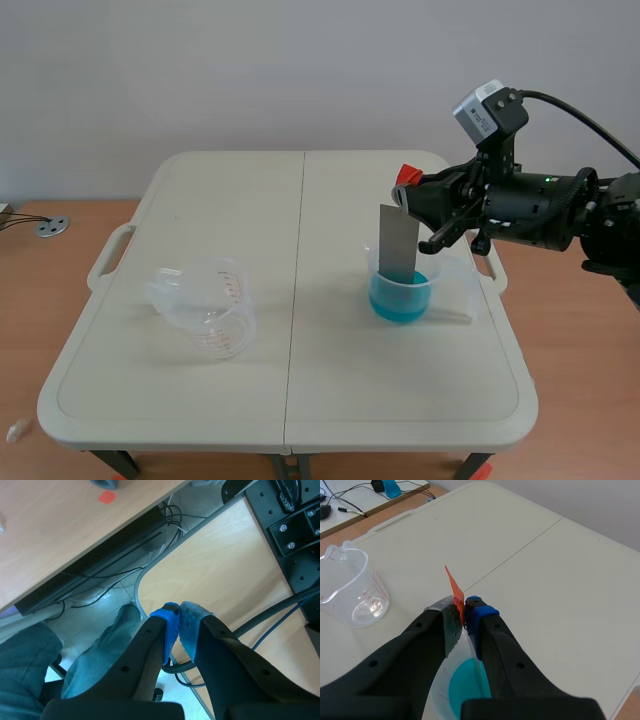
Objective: Hold the metal plate by the orange handle, dip it into the blue solution, take it out and point at it, then put the plate back in the beaker on the left.
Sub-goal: 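Hold the plate still in the solution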
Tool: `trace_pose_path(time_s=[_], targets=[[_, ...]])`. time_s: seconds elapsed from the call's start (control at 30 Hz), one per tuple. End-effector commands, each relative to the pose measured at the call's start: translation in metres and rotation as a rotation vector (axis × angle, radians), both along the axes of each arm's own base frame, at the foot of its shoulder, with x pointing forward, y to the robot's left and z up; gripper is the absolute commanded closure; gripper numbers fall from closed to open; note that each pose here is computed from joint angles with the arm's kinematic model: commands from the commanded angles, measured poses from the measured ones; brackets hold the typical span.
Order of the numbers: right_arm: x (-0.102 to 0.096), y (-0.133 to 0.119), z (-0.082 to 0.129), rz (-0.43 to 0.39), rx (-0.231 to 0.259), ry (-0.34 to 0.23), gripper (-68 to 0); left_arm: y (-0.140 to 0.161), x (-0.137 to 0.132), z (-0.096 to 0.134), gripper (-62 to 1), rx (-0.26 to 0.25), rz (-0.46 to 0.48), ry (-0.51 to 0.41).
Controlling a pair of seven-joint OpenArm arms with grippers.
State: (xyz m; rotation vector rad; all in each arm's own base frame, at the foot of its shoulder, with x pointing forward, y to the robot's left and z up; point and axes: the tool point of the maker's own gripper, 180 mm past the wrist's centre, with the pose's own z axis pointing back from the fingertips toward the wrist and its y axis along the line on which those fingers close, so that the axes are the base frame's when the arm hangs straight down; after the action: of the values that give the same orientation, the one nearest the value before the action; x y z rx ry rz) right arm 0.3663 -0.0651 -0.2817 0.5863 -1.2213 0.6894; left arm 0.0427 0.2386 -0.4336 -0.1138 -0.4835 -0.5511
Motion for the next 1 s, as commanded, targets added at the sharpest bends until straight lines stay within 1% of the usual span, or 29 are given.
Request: trace_pose_path(time_s=[0.0,0.87,0.97], targets=[[0.001,-0.0005,0.0005,0.011,-0.015,-0.002,-1.3,-0.0061,0.0023,0.0032,-1.8,-0.019,0.003,-0.013],[0.001,-0.0011,-0.0001,0.011,-0.02,-0.002,-1.3,-0.0061,0.0023,0.0032,-1.8,-0.019,0.003,-0.013],[0.0015,-0.0009,0.003,0.01,-0.007,-0.013,-1.3,-0.0061,0.0023,0.0032,-1.8,-0.019,0.003,-0.013]])
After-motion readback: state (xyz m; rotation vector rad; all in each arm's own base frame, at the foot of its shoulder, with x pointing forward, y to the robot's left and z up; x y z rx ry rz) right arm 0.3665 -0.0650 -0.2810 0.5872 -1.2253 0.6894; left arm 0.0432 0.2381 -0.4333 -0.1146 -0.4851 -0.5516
